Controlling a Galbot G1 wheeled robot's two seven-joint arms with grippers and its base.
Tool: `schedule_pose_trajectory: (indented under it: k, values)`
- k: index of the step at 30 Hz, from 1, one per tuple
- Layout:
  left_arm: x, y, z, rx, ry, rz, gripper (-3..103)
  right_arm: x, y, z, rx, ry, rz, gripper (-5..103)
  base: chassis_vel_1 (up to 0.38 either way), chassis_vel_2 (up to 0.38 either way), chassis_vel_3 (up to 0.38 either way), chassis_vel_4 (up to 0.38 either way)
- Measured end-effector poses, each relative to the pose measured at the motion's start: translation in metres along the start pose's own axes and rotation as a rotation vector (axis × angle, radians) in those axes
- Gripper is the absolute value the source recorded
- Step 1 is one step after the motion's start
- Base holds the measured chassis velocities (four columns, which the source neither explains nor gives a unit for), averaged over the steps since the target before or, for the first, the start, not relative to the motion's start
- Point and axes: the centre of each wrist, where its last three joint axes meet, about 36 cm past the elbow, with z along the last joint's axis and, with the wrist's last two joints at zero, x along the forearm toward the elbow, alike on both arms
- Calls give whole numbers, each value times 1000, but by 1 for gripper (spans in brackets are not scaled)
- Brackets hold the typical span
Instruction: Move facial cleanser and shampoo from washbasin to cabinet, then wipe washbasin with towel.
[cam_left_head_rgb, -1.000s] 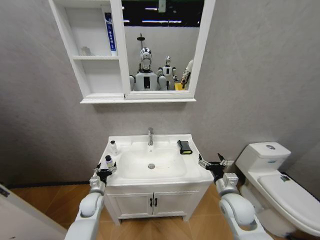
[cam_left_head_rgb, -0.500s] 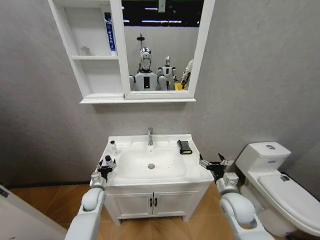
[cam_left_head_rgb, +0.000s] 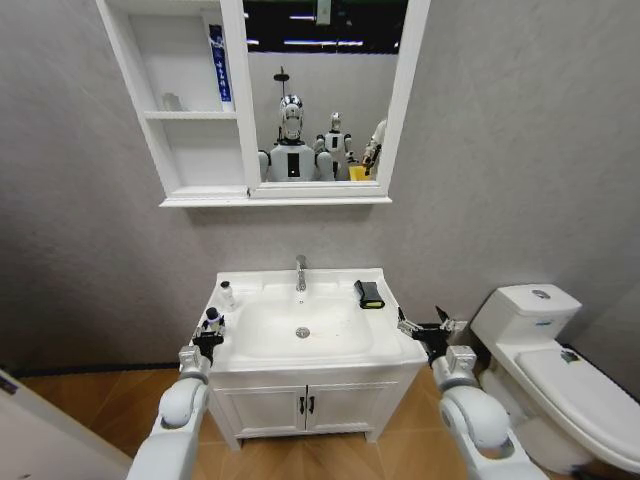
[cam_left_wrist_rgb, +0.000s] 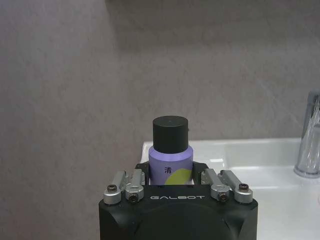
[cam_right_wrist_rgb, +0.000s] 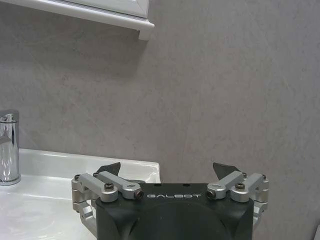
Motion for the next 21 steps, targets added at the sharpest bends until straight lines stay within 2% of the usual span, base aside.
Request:
schedule_pose_trajectory:
  k: [2, 3, 4, 5, 6, 7, 8, 10, 11, 12, 13, 14, 15, 16, 18, 19, 21]
  values:
    - [8, 7, -38, 2, -12, -18, 43, 0, 2, -2, 1, -1, -5, 100, 0, 0, 0, 0]
    - [8, 7, -38, 2, -12, -18, 43, 0, 2, -2, 1, -1, -5, 100, 0, 0, 0, 0]
    - [10, 10, -61, 7, -7, -29, 43, 0, 2, -2, 2, 0, -8, 100, 0, 0, 0, 0]
    - [10, 10, -61, 7, -7, -29, 43, 0, 2, -2, 2, 0, -8, 100, 0, 0, 0, 0]
    - [12, 13, -76, 9, 4, -31, 43, -1, 2, -2, 4, -2, -9, 100, 0, 0, 0, 0]
    - [16, 18, -107, 10, 20, -35, 43, -2, 3, -3, 6, -3, -15, 100, 0, 0, 0, 0]
    - [16, 18, -107, 10, 20, -35, 43, -2, 3, -3, 6, -3, -15, 100, 0, 0, 0, 0]
    - [18, 26, -149, 3, 22, -14, 43, -3, 3, -3, 10, -3, -19, 100, 0, 0, 0, 0]
    - [18, 26, -149, 3, 22, -14, 43, -3, 3, -3, 10, -3, -19, 100, 0, 0, 0, 0]
    - [17, 30, -172, 0, 15, 7, 43, -3, 3, -3, 11, -1, -20, 100, 0, 0, 0, 0]
    - [11, 37, -204, -27, -8, 31, 43, -2, 3, -2, 11, 1, -23, 100, 0, 0, 0, 0]
    - [11, 37, -204, -27, -8, 31, 43, -2, 3, -2, 11, 1, -23, 100, 0, 0, 0, 0]
    - [4, 43, -224, -44, -27, 41, 43, -2, 5, -2, 10, 3, -26, 100, 0, 0, 0, 0]
    - [4, 43, -224, -44, -27, 41, 43, -2, 5, -2, 10, 3, -26, 100, 0, 0, 0, 0]
    - [-15, 52, -261, -52, -60, 50, 43, -4, 6, -2, 12, 2, -31, 100, 0, 0, 0, 0]
    - [-15, 52, -261, -52, -60, 50, 43, -4, 6, -2, 12, 2, -31, 100, 0, 0, 0, 0]
    - [-34, 55, -292, -44, -82, 64, 43, -6, 4, -3, 18, 3, -30, 100, 0, 0, 0, 0]
